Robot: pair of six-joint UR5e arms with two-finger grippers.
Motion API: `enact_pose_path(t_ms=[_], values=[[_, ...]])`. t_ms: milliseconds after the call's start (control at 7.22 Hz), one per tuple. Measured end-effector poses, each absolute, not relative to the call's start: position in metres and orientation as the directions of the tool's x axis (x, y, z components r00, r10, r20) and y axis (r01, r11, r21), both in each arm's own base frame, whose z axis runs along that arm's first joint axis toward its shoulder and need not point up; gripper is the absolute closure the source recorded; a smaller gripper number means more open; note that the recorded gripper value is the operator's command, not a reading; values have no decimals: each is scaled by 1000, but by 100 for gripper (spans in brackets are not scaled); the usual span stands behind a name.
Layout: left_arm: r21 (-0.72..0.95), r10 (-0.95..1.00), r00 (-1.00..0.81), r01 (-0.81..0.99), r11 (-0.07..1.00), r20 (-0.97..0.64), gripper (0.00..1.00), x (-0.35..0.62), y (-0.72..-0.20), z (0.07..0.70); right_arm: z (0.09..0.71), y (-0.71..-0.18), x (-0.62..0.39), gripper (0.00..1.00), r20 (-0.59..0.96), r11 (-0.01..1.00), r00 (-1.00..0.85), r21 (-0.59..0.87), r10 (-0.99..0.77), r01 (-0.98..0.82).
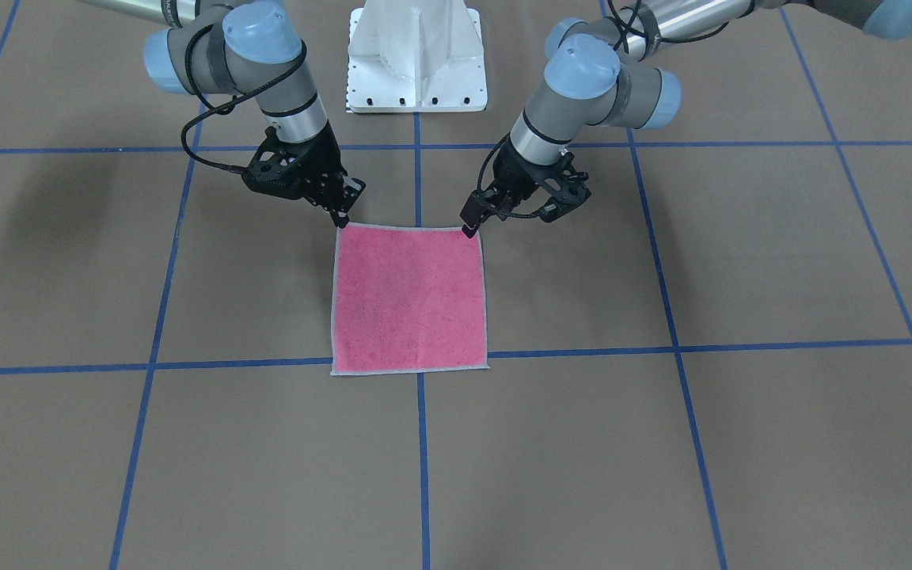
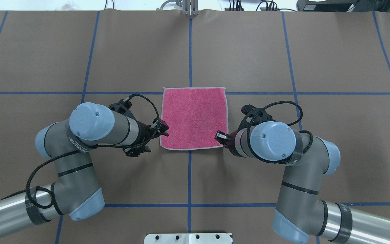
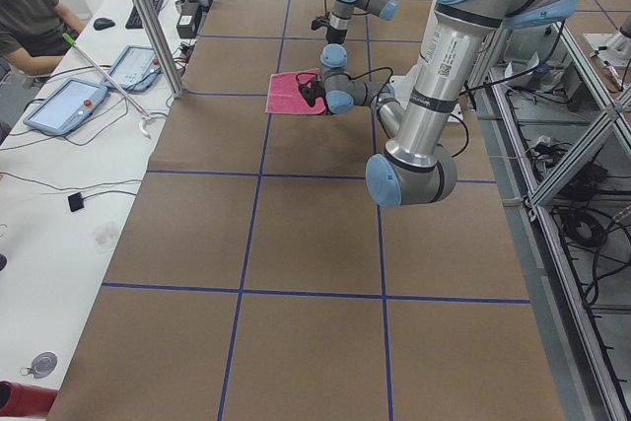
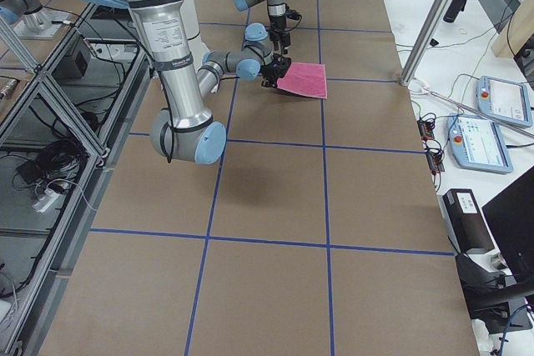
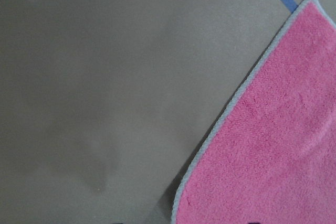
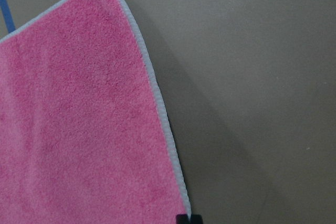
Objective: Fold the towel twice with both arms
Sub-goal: 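Bring the left gripper in to the towel's other near corner, then close the left gripper on the towel corner nearest it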
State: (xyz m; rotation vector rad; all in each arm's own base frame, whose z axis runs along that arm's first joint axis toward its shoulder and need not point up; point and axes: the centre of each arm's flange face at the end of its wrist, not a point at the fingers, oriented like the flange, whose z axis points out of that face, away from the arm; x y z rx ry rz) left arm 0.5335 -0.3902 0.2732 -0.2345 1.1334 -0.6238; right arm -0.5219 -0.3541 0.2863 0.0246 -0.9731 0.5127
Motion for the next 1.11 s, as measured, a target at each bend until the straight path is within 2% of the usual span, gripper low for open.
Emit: enact_pose_path(t_ms=[277, 415, 831, 1108], values=[[-488, -576, 284, 326, 810, -767, 35, 540, -391, 268, 287, -354, -522, 100, 794, 881, 455, -205, 405, -426], [-490, -577, 286, 324, 809, -765, 44, 545, -393, 265, 286, -354, -522, 100, 794, 881, 454, -205, 404, -426], [-491, -579, 288, 324, 809, -763, 45, 550, -394, 264, 285, -354, -522, 100, 796, 882, 451, -206, 403, -425], [-492, -582, 297, 326, 807, -757, 53, 553, -393, 270, 285, -353, -522, 100, 796, 882, 451, -206, 403, -424]])
